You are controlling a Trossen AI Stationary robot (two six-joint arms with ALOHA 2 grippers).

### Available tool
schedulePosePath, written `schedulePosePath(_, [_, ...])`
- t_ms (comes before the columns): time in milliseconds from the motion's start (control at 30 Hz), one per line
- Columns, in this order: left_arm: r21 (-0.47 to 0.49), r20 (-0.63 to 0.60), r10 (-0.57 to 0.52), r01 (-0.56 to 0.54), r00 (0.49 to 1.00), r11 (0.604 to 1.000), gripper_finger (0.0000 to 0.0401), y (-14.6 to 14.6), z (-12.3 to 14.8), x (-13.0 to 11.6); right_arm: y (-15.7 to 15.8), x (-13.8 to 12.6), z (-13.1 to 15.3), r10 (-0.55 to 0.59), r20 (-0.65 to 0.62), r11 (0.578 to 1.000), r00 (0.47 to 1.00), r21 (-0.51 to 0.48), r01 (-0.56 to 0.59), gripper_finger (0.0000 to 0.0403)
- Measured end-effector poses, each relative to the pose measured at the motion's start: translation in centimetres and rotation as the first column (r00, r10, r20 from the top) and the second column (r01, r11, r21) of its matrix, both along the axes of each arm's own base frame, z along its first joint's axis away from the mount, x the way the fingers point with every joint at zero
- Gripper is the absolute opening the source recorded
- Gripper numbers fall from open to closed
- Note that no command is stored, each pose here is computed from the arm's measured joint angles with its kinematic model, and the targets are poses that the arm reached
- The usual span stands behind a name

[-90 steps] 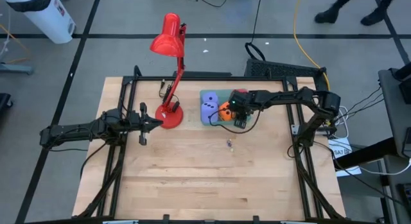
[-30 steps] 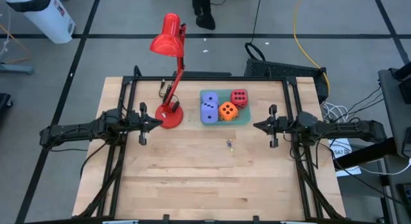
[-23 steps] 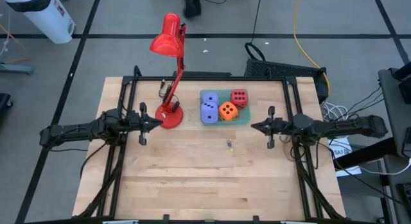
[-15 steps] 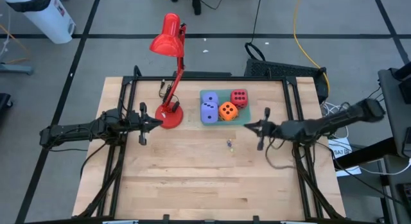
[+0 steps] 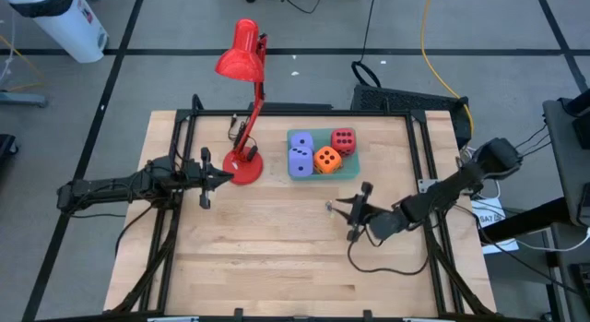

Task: Pick & Place Dice
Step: Put the light green die into the green bin

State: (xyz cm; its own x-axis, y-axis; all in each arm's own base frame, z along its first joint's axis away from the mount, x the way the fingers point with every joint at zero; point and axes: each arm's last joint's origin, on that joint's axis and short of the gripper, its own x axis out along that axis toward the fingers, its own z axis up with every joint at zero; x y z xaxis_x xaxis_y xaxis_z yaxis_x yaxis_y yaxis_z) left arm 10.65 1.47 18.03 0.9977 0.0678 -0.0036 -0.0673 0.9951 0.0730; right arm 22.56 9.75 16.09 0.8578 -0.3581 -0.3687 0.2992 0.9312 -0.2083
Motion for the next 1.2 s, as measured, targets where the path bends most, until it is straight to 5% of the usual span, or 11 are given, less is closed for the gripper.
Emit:
schedulePosePath(300, [0.000,-0.001,0.000,0.000,1.000,1.000,0.0033,0.0,0.0,0.0,1.2,0.4,-3.6,-0.055,-0.043,0.990,0.998,0.124,0.060,0.0220])
schedulePosePath(1200, [-0.003,-0.013,0.000,0.000,1.000,1.000,0.0033,0.0,-0.1,0.0,0.3,1.9,-8.8,-0.094,-0.123,0.975,0.988,0.190,0.116,0.0219])
